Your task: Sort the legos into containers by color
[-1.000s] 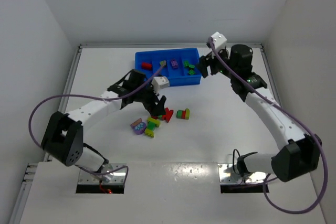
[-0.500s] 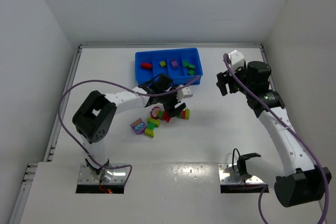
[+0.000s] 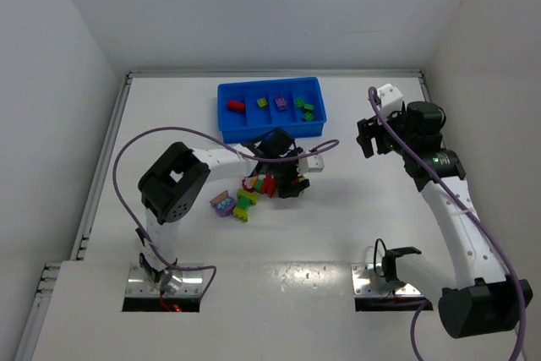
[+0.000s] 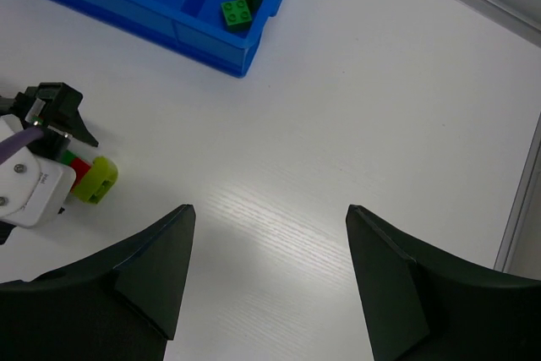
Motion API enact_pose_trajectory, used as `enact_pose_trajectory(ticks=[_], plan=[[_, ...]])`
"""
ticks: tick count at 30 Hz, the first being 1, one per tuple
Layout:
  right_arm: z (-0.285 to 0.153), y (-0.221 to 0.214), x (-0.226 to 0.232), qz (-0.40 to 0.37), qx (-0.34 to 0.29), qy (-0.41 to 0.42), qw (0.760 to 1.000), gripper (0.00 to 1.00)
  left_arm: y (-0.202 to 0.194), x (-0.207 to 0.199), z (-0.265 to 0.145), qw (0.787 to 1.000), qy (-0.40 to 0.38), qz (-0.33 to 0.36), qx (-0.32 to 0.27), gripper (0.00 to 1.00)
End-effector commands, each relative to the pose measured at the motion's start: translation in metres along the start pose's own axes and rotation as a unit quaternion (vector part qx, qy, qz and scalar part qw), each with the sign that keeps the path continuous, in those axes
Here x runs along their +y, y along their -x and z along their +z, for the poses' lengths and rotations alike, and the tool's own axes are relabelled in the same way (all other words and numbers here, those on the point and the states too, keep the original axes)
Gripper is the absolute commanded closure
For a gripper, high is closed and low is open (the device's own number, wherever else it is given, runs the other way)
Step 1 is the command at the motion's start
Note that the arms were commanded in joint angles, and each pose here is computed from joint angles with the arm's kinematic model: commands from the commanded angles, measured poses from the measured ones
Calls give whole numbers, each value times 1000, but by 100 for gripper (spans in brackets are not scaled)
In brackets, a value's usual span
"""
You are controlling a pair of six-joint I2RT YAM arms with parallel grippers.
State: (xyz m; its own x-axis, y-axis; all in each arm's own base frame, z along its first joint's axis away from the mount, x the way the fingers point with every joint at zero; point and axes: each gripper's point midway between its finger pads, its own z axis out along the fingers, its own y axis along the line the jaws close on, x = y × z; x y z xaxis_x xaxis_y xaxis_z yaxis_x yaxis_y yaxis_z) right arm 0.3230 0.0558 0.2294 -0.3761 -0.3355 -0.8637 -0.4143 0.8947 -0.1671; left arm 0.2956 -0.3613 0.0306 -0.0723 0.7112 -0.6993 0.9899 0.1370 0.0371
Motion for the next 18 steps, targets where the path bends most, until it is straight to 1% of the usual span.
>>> enact_pose_trajectory(ticks=[1, 3, 5, 6, 7, 8, 9, 10, 11, 12, 13, 14, 15, 16, 17, 18], plan=[[-6, 9, 0, 3, -18, 1, 1000, 28, 13, 7, -1, 1000, 10, 24, -10, 21], [-3, 10, 1, 3, -19, 6, 1000, 28, 8, 8, 2, 1000, 13, 22, -4, 24], [-3, 13, 2, 2, -25, 9, 1000, 29, 4, 8, 4, 1000, 14, 20, 2, 31], [1, 6, 3, 4, -15, 12, 1000, 30, 3, 10, 4, 1000, 20, 20, 6, 36], [4, 7, 4, 4, -16, 16, 1000, 33, 2, 11, 3, 1000, 24, 14, 8, 47], [4, 8, 6, 4, -19, 24, 1000, 39, 2, 12, 3, 1000, 28, 9, 10, 59], [7, 5, 7, 11, -12, 26, 1000, 39, 1, 11, 1, 999, 29, 9, 9, 59], [8, 9, 12, 18, -22, 40, 999, 42, 8, 13, -2, 999, 34, 9, 0, 64], [15, 4, 19, 44, -10, 57, 997, 45, 10, 12, -6, 999, 36, 2, -3, 74], [17, 2, 26, 61, -7, 76, 995, 45, 14, 8, -10, 999, 33, 0, -12, 80], [19, 5, 37, 81, -12, 112, 990, 45, 20, 9, -15, 999, 39, -1, -24, 84], [23, 2, 47, 127, -5, 133, 983, 45, 31, 11, -30, 998, 50, -11, -40, 87], [29, 5, 61, 153, -11, 174, 973, 45, 37, 8, -37, 997, 50, -16, -53, 88], [32, -2, 72, 181, -3, 200, 963, 45, 44, 12, -47, 996, 60, -24, -67, 88], [33, -2, 82, 206, -2, 226, 952, 40, 61, 9, -67, 993, 69, -37, -91, 88], [33, -1, 90, 252, 3, 250, 935, 39, 64, 10, -77, 991, 77, -46, -103, 88]])
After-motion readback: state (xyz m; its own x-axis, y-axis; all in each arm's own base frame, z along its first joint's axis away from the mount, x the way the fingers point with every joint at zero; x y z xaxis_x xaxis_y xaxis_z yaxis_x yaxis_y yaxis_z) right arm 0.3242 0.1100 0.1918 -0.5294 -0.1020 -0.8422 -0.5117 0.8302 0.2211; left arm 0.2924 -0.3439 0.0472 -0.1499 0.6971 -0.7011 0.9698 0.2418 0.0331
